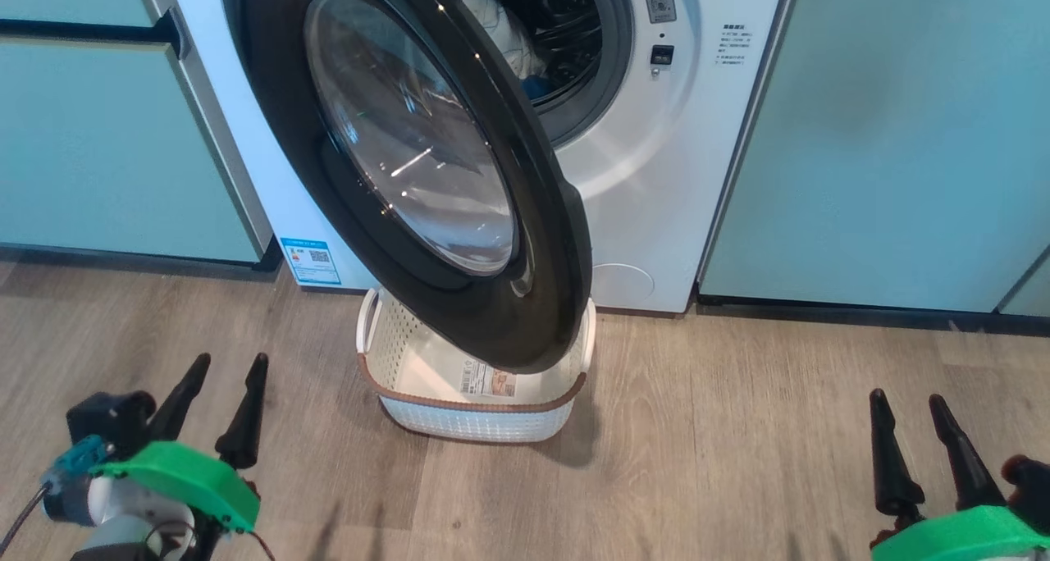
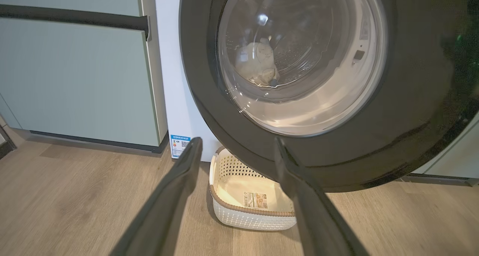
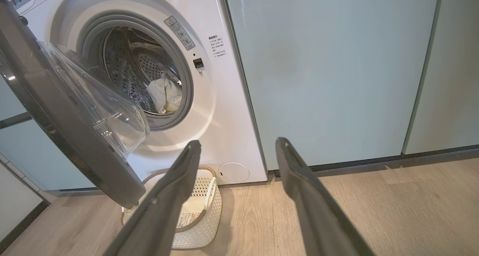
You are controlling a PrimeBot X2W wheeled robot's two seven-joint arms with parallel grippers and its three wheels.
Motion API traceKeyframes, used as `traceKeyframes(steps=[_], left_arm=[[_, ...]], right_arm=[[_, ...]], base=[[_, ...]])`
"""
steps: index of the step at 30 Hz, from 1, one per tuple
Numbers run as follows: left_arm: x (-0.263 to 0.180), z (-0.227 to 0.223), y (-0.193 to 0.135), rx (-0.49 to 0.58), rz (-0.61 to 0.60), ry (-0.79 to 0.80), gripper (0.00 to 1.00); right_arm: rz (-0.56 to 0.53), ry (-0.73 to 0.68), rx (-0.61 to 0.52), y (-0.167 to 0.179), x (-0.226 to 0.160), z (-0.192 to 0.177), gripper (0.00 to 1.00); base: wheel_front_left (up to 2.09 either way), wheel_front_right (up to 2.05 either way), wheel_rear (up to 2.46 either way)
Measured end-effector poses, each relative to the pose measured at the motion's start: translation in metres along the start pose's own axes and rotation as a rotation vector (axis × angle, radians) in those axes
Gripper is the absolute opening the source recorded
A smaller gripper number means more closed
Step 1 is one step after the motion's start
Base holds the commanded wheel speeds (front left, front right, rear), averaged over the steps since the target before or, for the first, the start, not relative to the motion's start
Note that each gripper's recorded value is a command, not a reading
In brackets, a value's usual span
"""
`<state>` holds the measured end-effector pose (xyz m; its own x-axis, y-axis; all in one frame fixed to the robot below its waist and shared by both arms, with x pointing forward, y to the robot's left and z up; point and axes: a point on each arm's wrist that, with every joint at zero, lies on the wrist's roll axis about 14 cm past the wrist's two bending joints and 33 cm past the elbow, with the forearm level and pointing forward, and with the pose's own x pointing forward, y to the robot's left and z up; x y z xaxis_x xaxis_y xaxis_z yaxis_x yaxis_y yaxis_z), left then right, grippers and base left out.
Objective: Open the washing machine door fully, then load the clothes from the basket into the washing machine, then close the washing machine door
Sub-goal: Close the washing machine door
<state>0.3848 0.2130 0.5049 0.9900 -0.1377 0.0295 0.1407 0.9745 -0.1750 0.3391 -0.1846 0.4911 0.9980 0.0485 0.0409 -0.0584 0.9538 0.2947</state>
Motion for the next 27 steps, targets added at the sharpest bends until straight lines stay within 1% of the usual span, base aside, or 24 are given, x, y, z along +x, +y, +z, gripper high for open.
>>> traceKeyframes(steps=[8, 13, 27], left_arm=[[0.003, -0.002, -0.003, 0.006, -0.005, 0.003, 1.0], [0.003, 0.001, 0.006, 0.02, 0.019, -0.005, 1.0], [0.005, 0.003, 0.007, 0.039, 0.025, -0.011, 1.0]], right_arm=[[-0.009, 0.002, 0.0, -0.003, -0.001, -0.001, 1.0], [-0.011, 0.003, 0.0, -0.003, -0.002, -0.001, 1.0], [-0.013, 0.006, 0.001, -0.004, -0.003, -0.002, 1.0]], base=[[0.0, 0.0, 0.0], [0.0, 0.0, 0.0], [0.0, 0.0, 0.0]])
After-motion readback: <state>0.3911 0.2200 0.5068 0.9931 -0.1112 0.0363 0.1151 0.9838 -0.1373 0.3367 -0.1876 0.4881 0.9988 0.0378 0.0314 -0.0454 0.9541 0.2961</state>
